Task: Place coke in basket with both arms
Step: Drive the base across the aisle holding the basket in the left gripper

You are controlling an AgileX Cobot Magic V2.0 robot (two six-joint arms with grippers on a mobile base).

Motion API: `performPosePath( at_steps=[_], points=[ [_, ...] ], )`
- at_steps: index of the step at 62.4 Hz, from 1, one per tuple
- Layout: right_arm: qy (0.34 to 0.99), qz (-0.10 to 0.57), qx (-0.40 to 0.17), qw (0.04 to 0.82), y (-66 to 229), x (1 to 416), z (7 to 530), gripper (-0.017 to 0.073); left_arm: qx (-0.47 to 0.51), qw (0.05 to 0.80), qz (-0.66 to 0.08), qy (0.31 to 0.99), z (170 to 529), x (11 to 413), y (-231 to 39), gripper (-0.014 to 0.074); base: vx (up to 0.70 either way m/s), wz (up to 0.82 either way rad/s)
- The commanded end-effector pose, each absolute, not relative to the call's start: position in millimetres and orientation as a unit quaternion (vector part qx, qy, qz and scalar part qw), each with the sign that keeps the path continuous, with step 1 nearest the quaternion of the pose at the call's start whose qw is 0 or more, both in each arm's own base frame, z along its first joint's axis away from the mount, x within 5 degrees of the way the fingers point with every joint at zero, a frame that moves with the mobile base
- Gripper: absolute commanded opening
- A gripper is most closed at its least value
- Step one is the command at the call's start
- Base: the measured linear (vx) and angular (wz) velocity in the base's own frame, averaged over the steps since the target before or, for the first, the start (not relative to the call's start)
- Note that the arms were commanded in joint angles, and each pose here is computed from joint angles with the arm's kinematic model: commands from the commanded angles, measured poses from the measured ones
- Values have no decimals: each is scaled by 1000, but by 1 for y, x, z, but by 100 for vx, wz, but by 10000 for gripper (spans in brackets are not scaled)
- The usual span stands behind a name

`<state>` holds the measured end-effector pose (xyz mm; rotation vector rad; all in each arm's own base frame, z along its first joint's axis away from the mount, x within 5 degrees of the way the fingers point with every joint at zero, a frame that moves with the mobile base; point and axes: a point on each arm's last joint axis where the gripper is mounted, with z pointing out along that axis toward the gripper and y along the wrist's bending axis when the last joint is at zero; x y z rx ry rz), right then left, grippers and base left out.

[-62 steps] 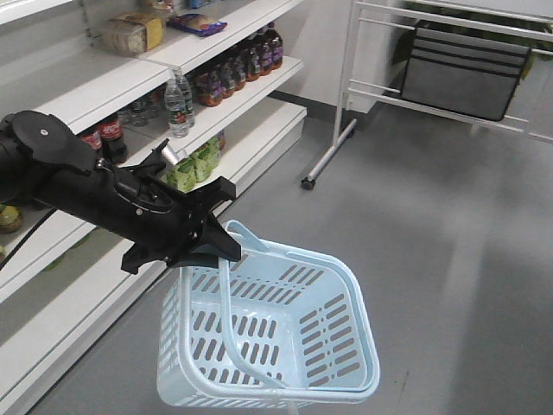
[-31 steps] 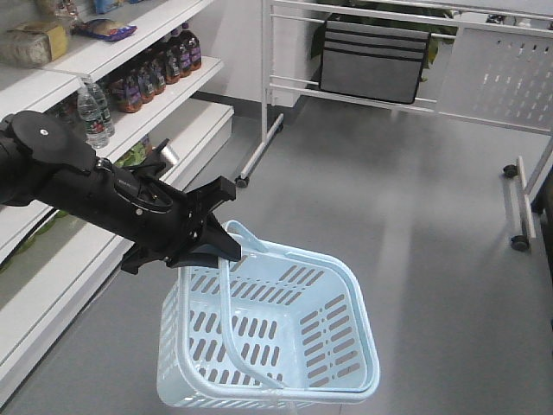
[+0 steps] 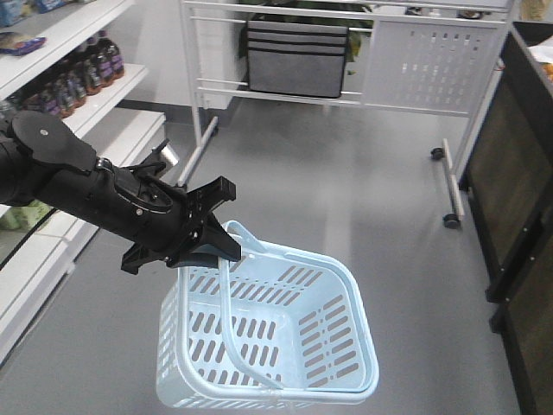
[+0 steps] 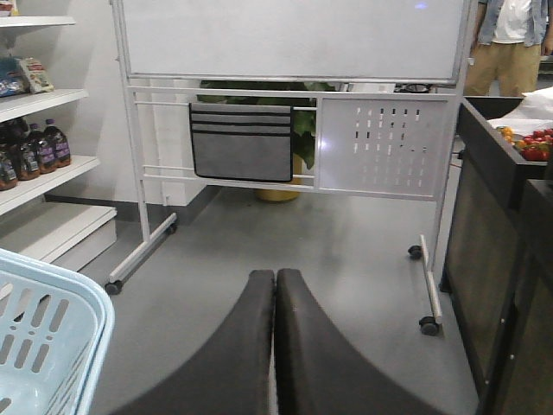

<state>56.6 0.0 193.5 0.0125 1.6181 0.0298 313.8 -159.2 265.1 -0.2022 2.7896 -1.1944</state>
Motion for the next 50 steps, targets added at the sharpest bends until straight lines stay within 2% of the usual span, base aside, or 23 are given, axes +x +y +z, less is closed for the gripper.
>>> performPosePath(
  at_steps=[1, 50],
  points=[
    [701, 14, 2, 713, 1, 57, 194, -10, -67, 74, -433, 896, 293, 309, -163, -5, 4, -31],
    [701, 14, 2, 713, 1, 57, 194, -10, -67, 74, -433, 896, 293, 309, -163, -5, 6, -17]
  ],
)
